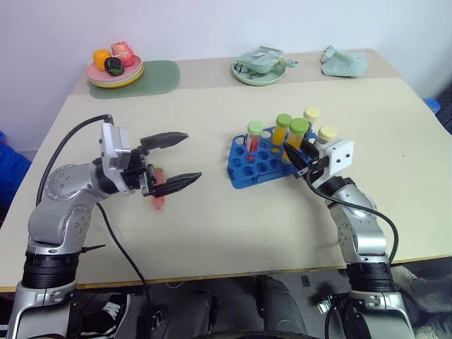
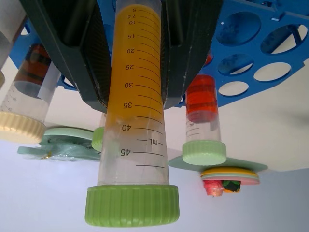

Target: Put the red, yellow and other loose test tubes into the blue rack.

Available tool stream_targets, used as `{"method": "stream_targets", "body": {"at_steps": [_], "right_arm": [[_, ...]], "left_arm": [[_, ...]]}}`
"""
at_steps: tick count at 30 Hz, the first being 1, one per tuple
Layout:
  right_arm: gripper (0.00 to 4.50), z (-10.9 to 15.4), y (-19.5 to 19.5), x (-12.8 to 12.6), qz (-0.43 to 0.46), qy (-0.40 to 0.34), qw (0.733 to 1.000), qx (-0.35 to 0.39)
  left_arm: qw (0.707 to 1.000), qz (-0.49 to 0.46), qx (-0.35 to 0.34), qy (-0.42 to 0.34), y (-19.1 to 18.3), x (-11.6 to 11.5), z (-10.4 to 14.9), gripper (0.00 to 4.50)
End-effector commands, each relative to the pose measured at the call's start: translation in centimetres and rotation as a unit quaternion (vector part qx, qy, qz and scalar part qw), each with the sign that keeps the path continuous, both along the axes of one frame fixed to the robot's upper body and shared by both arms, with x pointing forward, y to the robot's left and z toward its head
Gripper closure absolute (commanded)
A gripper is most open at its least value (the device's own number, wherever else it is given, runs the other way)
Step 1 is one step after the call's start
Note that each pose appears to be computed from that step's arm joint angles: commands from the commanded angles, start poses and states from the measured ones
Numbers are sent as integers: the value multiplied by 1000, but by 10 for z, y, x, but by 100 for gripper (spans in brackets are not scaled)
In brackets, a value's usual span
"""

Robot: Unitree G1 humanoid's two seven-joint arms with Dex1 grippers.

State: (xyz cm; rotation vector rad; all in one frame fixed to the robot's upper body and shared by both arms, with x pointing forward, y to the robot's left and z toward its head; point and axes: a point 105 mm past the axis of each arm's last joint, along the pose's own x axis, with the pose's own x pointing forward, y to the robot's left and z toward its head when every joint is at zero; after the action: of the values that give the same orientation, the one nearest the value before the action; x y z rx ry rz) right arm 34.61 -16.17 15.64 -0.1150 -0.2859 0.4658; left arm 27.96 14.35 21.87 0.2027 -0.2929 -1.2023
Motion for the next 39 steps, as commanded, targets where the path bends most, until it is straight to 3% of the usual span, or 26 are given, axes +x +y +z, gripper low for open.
{"method": "stream_targets", "body": {"at_steps": [1, 23, 28, 30, 31, 35, 39], "right_arm": [[370, 6, 0, 0, -3, -18, 1000, -8], [370, -6, 6, -2, 14, 8, 1000, 10], [140, -4, 1, -1, 15, 14, 999, 25], [28, 0, 1, -2, 19, 10, 1000, 22], [4, 1, 1, -3, 23, 9, 1000, 19], [4, 6, -5, -15, 57, 9, 998, -7], [4, 21, -30, -47, 117, 26, 992, -46]], "left_arm": [[1000, 4, 1, -18, 4, -3, 9, 0], [1000, 3, 3, -18, 3, -3, 11, 0], [1000, 5, 3, -18, 2, -3, 12, 0], [1000, 6, 3, -17, 2, -3, 12, 0], [1000, 6, 3, -16, 2, -4, 12, 0], [1000, 11, 4, -7, 4, -5, 9, 0], [1000, 14, 11, 9, 9, -8, 3, 0]]}}
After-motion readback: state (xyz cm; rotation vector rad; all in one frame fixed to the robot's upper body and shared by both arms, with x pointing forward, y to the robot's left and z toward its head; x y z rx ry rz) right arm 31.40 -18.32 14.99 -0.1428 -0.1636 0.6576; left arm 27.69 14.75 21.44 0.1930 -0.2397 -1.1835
